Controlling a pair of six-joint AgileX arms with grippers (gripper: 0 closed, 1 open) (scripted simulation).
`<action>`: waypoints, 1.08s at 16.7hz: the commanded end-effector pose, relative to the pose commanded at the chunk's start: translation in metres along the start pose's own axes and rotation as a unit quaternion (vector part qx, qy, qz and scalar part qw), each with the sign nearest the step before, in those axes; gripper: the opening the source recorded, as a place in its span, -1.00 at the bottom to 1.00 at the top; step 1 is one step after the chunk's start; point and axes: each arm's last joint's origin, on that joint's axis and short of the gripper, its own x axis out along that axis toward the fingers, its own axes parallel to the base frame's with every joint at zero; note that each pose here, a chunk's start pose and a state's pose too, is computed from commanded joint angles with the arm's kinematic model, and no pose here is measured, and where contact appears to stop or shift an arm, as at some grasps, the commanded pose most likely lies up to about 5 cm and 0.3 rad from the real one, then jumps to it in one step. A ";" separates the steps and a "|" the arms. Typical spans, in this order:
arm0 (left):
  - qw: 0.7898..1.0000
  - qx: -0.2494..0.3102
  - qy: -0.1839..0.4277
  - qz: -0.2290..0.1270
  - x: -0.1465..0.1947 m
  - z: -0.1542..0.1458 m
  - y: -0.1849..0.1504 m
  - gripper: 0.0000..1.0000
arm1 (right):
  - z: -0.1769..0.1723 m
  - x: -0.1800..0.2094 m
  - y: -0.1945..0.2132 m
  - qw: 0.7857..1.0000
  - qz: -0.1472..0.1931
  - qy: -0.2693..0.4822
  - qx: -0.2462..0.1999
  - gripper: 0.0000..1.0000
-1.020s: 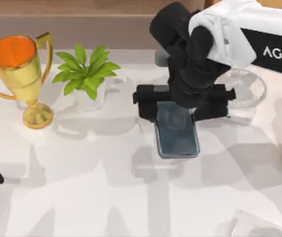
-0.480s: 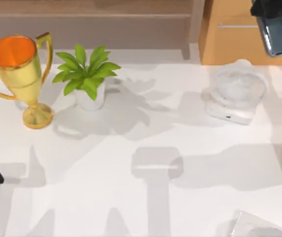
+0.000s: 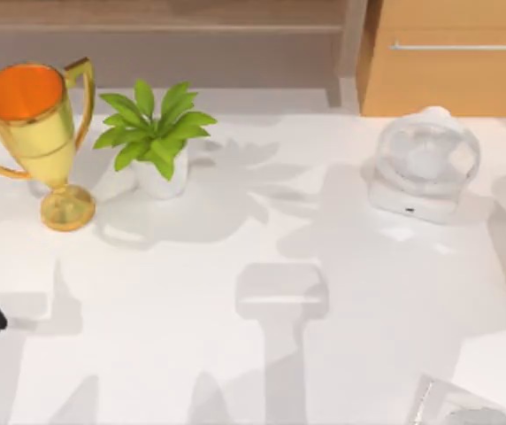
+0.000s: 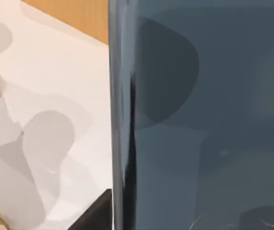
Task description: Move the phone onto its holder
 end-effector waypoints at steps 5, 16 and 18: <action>1.000 0.000 0.000 0.000 0.000 0.000 0.000 1.00 | -0.106 -0.036 -0.053 0.998 0.010 -0.056 -0.014 -1.00; 1.000 0.000 0.000 0.000 0.000 0.000 0.000 1.00 | -0.229 -0.039 -0.067 0.977 0.023 -0.207 0.038 -1.00; 1.000 0.000 0.000 0.000 0.000 0.000 0.000 1.00 | -0.229 -0.039 -0.067 0.977 0.023 -0.207 0.038 -1.00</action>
